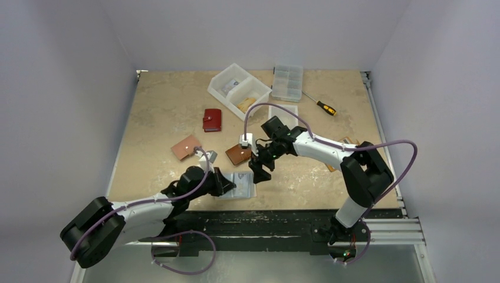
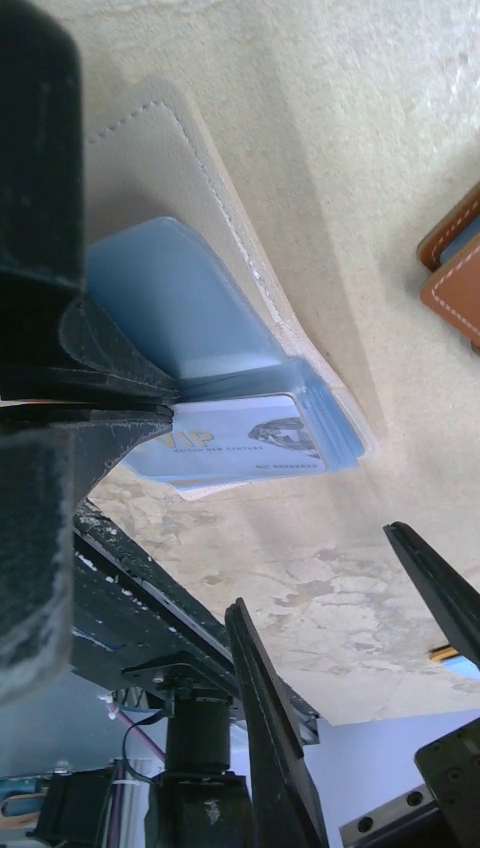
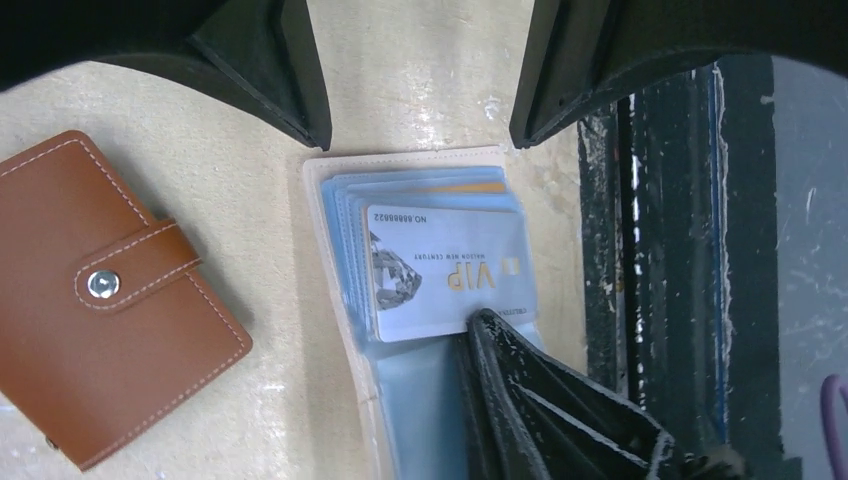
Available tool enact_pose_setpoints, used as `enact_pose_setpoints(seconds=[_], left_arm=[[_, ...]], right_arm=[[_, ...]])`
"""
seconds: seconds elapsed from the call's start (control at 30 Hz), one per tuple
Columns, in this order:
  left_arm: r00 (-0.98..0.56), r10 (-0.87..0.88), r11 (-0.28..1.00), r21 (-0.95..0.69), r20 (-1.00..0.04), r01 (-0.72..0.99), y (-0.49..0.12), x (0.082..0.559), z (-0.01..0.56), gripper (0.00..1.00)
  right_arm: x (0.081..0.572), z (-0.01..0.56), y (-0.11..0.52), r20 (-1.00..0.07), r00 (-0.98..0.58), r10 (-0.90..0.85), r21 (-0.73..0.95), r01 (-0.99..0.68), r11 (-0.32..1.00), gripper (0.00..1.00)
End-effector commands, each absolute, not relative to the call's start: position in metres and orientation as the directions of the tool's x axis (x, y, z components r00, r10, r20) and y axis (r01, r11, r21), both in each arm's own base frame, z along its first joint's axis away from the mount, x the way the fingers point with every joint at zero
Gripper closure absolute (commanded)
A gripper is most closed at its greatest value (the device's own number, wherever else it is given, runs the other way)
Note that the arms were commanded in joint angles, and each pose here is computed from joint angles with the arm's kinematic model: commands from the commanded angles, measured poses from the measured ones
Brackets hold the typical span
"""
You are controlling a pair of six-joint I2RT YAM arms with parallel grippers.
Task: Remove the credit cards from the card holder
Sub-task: Remove the credit card from the card holder.
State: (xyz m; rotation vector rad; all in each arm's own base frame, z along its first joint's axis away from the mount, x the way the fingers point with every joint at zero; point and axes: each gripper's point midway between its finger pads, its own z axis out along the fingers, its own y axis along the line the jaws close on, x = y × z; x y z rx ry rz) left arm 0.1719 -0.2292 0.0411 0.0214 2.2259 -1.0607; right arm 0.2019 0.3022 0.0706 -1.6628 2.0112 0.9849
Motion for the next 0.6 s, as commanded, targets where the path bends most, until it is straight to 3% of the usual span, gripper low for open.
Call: enact_pose_setpoints(seconds=[0.0, 0.3, 0.57], left_arm=[[-0.749, -0.190, 0.617, -0.670, -0.635, 0.412, -0.246, 0.171, 0.065, 1.00], [-0.660, -0.090, 0.575, -0.580, -0.746, 0.577, -0.270, 0.161, 0.087, 1.00], [-0.623, -0.079, 0.572, -0.547, -0.778, 0.611, -0.274, 0.163, 0.094, 1.00]], right_arm=[[0.191, 0.098, 0.311, -0.747, -0.128, -0.653, 0.243, -0.966, -0.089, 0.25], [0.195, 0.098, 0.307, -0.754, -0.144, -0.640, 0.258, -0.962, -0.088, 0.25], [0.187, 0.098, 0.305, -0.756, -0.155, -0.636, 0.301, -0.945, -0.126, 0.25]])
